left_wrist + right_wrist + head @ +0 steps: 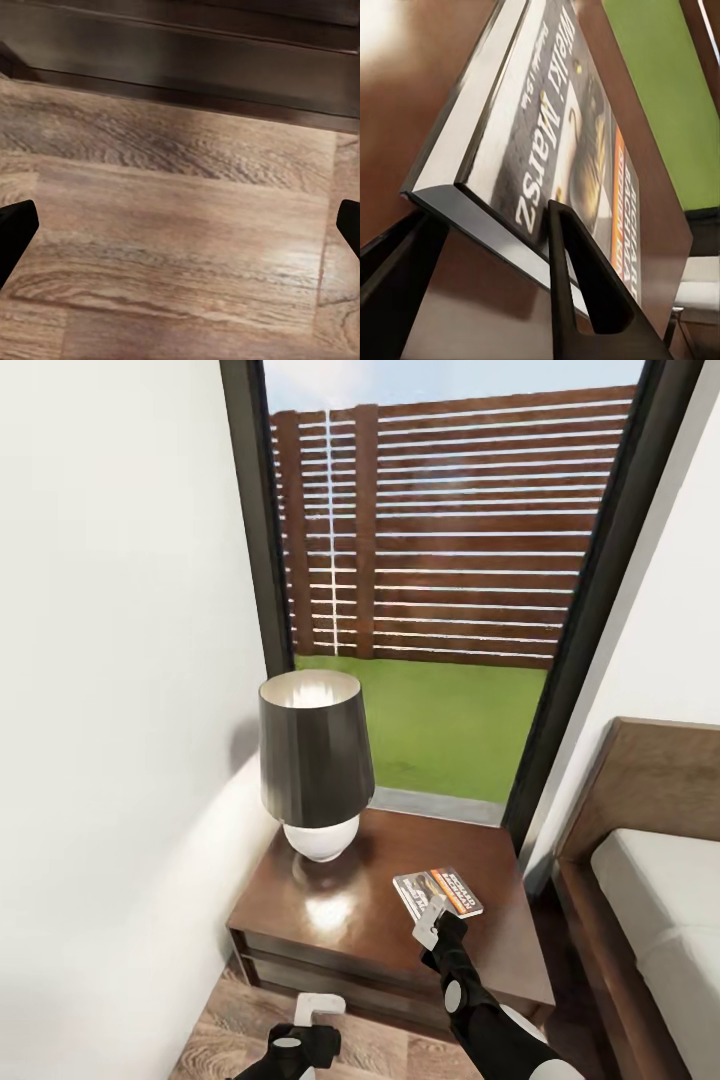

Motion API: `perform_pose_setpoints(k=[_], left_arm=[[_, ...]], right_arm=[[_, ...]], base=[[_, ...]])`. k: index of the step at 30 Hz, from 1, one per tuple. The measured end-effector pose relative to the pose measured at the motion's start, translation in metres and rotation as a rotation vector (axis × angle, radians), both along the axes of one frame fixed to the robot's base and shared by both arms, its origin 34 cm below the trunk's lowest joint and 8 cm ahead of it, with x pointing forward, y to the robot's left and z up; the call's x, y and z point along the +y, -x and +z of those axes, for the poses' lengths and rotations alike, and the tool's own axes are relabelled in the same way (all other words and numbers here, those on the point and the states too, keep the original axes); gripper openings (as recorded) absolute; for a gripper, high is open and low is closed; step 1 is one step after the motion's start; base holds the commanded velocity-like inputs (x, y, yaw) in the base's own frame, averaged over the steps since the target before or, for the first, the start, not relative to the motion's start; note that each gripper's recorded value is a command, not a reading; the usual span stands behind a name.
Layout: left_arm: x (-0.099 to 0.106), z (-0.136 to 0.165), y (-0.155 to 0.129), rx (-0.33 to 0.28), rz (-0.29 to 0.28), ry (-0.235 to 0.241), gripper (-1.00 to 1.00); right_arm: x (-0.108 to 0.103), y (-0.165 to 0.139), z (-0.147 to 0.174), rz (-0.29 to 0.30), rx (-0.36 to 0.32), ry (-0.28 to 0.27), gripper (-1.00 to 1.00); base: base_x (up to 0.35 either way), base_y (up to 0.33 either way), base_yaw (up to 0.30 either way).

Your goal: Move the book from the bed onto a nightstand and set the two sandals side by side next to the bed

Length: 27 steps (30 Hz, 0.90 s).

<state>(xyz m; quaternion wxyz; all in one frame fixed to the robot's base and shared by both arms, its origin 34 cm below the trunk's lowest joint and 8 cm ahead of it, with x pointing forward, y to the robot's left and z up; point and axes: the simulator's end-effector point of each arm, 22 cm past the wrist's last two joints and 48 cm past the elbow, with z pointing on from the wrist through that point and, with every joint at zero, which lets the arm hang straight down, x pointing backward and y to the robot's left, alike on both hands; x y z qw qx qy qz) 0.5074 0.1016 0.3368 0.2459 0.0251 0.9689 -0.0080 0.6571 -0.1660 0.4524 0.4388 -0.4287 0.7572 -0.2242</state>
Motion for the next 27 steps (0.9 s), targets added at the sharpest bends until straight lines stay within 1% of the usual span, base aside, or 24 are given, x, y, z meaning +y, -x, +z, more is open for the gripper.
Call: perform_pose_setpoints(k=[5, 17, 23, 27], left_arm=[[-0.001, 0.002, -0.003, -0.016, 0.007, 0.006, 1.0], [-0.001, -0.024, 0.002, -0.023, 0.01, 0.008, 1.0], [-0.001, -0.024, 0.002, -0.024, 0.01, 0.008, 1.0], [-0.001, -0.032, 0.004, -0.024, 0.01, 0.008, 1.0]], right_arm=[[0.0, 0.0, 0.0, 0.001, -0.001, -0.001, -1.0], [0.0, 0.006, -0.026, 0.001, -0.001, -0.002, -1.0], [0.001, 0.006, -0.026, 0.002, -0.002, -0.002, -1.0], [0.001, 0.007, -0.034, 0.004, -0.005, 0.001, -1.0]], base=[[0.011, 0.0, 0.0], [0.001, 0.0, 0.0], [0.0, 0.0, 0.0], [0.0, 0.0, 0.0]])
